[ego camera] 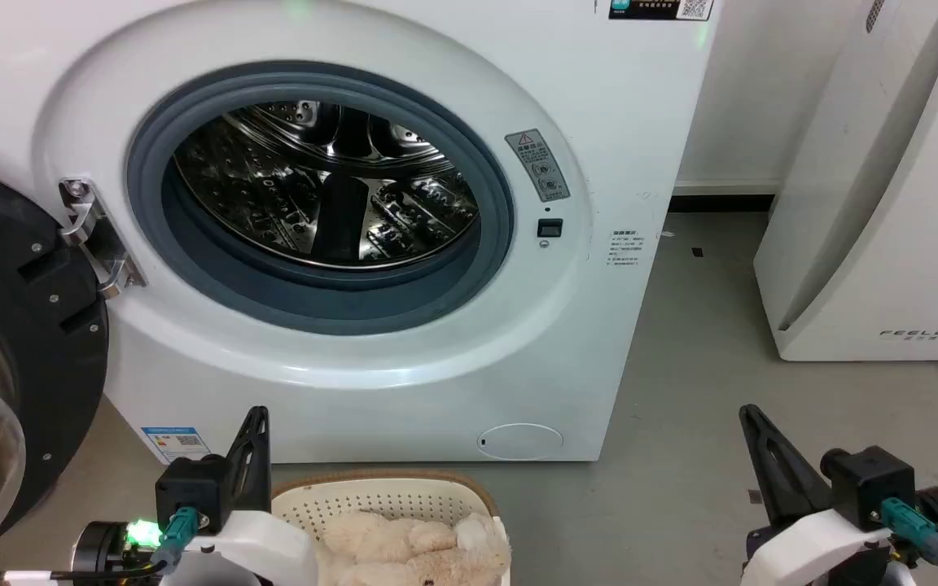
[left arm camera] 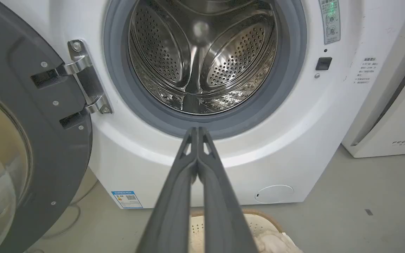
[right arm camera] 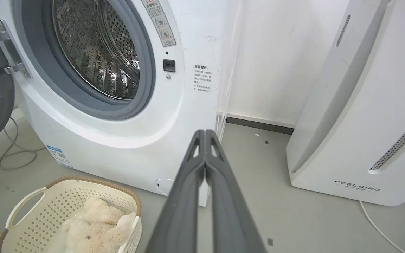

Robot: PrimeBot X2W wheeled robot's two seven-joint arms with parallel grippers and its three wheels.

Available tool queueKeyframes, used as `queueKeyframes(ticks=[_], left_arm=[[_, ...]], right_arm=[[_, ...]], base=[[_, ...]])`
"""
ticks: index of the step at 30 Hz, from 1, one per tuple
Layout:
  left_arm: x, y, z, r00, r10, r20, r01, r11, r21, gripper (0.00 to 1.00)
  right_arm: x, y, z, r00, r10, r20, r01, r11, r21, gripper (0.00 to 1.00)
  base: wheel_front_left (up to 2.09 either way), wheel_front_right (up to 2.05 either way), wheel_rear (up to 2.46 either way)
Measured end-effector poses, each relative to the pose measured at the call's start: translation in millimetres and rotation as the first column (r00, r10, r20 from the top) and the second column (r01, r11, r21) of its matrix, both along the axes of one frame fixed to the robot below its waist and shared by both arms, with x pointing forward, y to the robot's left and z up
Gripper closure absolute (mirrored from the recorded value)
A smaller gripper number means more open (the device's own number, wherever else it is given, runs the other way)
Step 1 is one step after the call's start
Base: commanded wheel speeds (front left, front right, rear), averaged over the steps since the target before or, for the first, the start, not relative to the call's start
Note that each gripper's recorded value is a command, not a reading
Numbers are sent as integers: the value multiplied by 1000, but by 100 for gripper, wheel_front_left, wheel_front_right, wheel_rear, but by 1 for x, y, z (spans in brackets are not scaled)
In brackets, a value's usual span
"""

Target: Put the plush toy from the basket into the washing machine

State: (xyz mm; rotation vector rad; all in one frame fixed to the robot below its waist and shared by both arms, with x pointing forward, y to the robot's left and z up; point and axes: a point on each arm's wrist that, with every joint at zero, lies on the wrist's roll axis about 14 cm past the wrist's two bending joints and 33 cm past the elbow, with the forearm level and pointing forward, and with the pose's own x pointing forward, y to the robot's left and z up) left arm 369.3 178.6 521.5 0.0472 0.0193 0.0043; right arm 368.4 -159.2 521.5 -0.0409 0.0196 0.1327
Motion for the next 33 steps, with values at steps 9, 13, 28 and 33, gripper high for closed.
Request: queueKeyframes(ticks=[9,13,28,33], left_arm=[[0,0,0,1000,0,0,0,1000,0,100],[0,0,0,1000,0,0,0,1000,0,100],[0,-1,-1,1000,-3,-2,3,1000,-2,0],[0,-2,0,1000,-6,5,6,1000,-11,0]], right_arm=[[0,0,0,1000,0,0,0,1000,0,100],[0,0,0,1000,0,0,0,1000,0,100],[0,0,-1,1000,0,-2,0,1000,3,0],[0,-2,0,1000,-6,6,6,1000,13,0]], base=[[0,0,0],[0,0,0],[0,0,0],[0,0,0]])
